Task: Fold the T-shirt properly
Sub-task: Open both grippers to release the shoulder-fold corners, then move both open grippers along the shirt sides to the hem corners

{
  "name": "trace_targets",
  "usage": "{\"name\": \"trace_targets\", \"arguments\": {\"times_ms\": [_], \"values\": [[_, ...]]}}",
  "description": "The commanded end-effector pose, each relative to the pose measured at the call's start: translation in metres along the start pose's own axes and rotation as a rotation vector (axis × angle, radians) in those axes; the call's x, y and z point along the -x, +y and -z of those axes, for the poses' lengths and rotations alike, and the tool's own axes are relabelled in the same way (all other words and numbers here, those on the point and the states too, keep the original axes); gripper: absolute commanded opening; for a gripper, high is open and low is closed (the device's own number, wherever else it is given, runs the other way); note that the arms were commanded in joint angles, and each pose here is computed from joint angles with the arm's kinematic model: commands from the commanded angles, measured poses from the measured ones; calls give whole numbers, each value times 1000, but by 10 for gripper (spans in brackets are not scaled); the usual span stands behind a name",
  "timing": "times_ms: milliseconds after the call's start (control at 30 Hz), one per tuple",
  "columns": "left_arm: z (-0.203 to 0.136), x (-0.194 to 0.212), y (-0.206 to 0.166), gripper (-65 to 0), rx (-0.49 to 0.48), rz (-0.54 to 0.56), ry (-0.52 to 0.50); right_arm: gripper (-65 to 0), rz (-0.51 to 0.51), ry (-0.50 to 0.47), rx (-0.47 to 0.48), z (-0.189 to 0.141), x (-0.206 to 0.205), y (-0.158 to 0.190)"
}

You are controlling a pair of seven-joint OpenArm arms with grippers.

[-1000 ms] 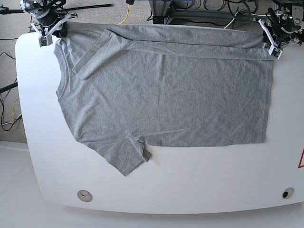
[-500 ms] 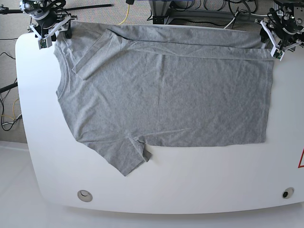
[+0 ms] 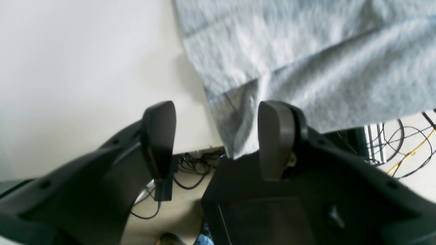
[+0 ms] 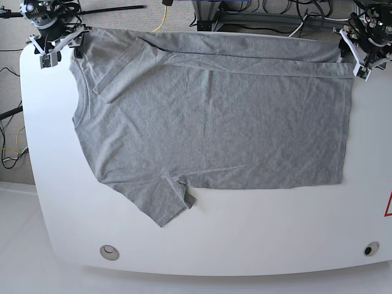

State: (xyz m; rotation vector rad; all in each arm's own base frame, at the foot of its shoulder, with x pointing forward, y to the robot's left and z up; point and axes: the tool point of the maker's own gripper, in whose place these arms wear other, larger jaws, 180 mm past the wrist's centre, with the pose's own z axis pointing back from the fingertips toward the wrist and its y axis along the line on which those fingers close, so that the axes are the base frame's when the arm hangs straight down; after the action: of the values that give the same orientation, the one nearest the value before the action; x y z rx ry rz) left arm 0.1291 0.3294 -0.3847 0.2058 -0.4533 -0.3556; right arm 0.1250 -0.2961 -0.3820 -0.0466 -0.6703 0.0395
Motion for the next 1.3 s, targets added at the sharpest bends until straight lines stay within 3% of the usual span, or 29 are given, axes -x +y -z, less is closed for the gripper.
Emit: {"name": "trace_targets", "arguments": {"times_ms": [0,267,600,1267], "values": [[-8,-8,9,-294,-33,14,-17,-274,-22,-31,19,-7,-10,-5],[-10,-26,10,-294,-44,2,-64,-277,-42,-73,34,-11,-28,-7],[-6,-78,11,-285,-64,-26,-213,-274,-49,-140,51,-14,-51,-6],[29,-199,49,-284,-80,-102,-429,-268,-36,-322,88,20,-158,-14]]}}
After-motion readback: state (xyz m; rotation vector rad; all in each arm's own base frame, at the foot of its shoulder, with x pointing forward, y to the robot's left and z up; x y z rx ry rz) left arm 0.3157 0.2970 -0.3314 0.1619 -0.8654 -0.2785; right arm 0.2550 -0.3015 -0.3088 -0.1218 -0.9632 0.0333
